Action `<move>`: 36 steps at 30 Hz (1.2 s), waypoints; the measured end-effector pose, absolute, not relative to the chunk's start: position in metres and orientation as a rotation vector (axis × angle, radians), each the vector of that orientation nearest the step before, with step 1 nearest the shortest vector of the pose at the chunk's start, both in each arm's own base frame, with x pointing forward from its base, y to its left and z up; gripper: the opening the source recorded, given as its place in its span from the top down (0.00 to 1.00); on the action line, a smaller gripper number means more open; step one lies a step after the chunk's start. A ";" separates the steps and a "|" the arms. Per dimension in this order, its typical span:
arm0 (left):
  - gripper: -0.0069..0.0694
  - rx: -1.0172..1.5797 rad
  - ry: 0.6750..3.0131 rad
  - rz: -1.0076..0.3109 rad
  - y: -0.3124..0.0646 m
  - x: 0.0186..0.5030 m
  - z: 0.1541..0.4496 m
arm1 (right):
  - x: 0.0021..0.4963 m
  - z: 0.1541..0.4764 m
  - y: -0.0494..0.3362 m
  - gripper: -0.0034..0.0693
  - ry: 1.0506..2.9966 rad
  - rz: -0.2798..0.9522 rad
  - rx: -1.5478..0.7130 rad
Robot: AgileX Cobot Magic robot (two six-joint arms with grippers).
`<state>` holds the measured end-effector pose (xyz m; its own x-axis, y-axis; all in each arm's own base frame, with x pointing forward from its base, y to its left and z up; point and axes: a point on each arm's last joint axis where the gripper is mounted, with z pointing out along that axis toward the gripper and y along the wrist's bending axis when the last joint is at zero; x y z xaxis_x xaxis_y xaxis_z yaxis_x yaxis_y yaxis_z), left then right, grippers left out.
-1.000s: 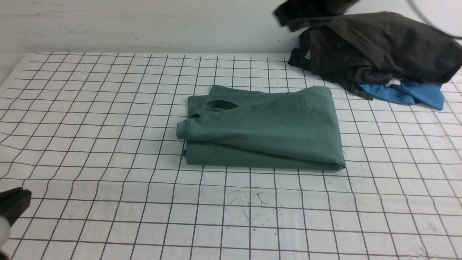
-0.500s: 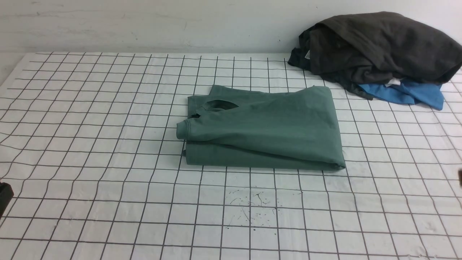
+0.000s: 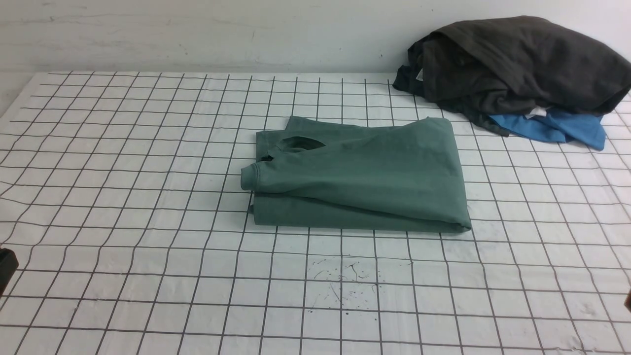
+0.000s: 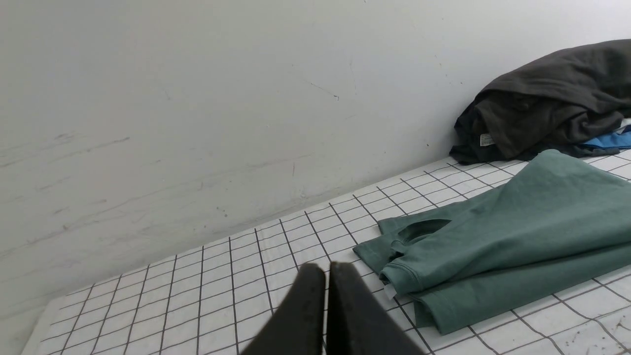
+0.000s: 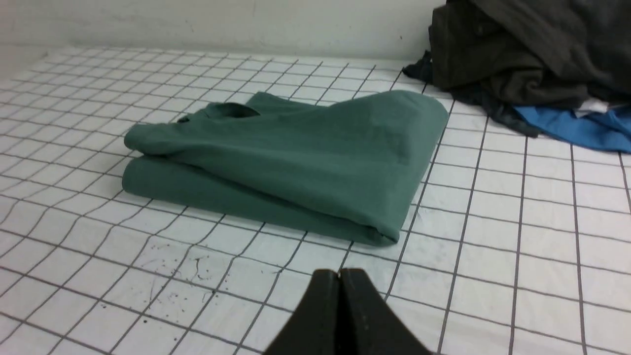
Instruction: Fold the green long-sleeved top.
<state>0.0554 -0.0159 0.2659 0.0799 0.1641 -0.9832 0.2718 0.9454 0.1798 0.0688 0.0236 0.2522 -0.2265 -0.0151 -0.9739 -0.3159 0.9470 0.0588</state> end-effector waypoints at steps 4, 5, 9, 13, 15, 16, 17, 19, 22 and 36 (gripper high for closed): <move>0.92 0.356 1.499 -0.083 -0.016 0.055 0.266 | 0.069 0.253 0.024 0.97 1.781 0.290 -0.241; 0.92 0.356 1.499 -0.083 -0.016 0.055 0.266 | 0.069 0.253 0.024 0.97 1.781 0.290 -0.241; 0.92 0.356 1.499 -0.083 -0.016 0.055 0.266 | 0.069 0.253 0.023 0.97 1.768 0.246 -0.271; 0.92 0.356 1.498 -0.083 -0.016 0.055 0.266 | 0.066 0.245 0.022 0.97 1.726 0.210 -0.342; 0.92 0.356 1.498 -0.083 -0.016 0.055 0.266 | 0.065 0.237 0.022 0.97 1.723 0.204 -0.346; 0.92 0.356 1.498 -0.083 -0.016 0.055 0.266 | 0.064 0.226 0.020 0.97 1.715 0.190 -0.325; 0.92 0.356 1.498 -0.083 -0.016 0.055 0.266 | 0.063 0.218 0.018 0.97 1.710 0.182 -0.300; 0.92 0.356 1.498 -0.083 -0.016 0.055 0.266 | 0.062 0.208 0.016 0.97 1.698 0.175 -0.263; 0.92 0.356 1.498 -0.083 -0.016 0.055 0.266 | 0.058 0.193 0.010 0.97 1.649 0.143 -0.126; 0.92 0.356 1.498 -0.083 -0.016 0.055 0.266 | 0.055 0.182 0.000 0.97 1.754 0.035 0.039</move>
